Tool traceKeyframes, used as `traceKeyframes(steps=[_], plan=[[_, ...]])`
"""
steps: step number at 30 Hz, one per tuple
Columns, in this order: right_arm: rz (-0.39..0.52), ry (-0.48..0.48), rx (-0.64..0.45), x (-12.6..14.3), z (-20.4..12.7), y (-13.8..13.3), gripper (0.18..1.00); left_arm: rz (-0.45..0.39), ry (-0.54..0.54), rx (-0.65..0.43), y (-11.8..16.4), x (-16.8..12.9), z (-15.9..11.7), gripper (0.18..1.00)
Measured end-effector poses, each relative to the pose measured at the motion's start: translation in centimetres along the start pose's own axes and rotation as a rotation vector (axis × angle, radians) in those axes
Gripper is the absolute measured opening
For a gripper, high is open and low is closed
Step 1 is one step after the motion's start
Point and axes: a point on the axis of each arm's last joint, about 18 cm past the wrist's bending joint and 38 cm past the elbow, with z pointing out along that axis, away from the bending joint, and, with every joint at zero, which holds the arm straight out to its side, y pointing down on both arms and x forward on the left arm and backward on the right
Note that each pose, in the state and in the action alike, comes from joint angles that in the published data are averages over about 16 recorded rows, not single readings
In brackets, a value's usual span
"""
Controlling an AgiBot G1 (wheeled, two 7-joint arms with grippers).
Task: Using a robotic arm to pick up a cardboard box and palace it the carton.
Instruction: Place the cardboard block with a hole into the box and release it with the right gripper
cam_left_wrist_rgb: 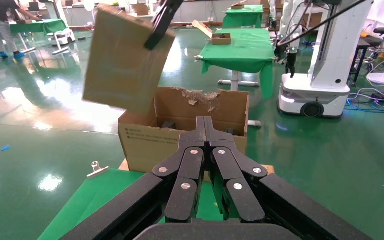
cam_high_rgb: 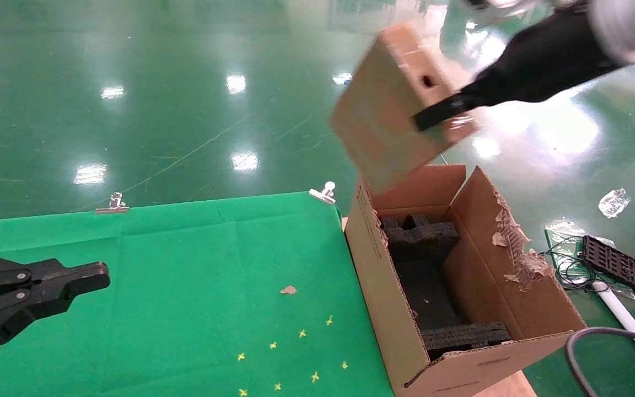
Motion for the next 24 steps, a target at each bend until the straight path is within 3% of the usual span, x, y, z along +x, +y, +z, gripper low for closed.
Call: traceKeyframes(steps=[9,16,24], plan=[[0.211,0.106,-0.066,5.5,-1.8,6.9,0.317,0.000,0.000,0.000,0.0,0.0,0.0,0.193],[0.348,0.149,-0.155,7.9,-0.1,12.3,0.316,0.000,0.000,0.000,0.0,0.0,0.0,0.204],[0.424,0.182,-0.225,9.6,2.5,16.3,0.316,0.000,0.000,0.000,0.0,0.0,0.0,0.261]])
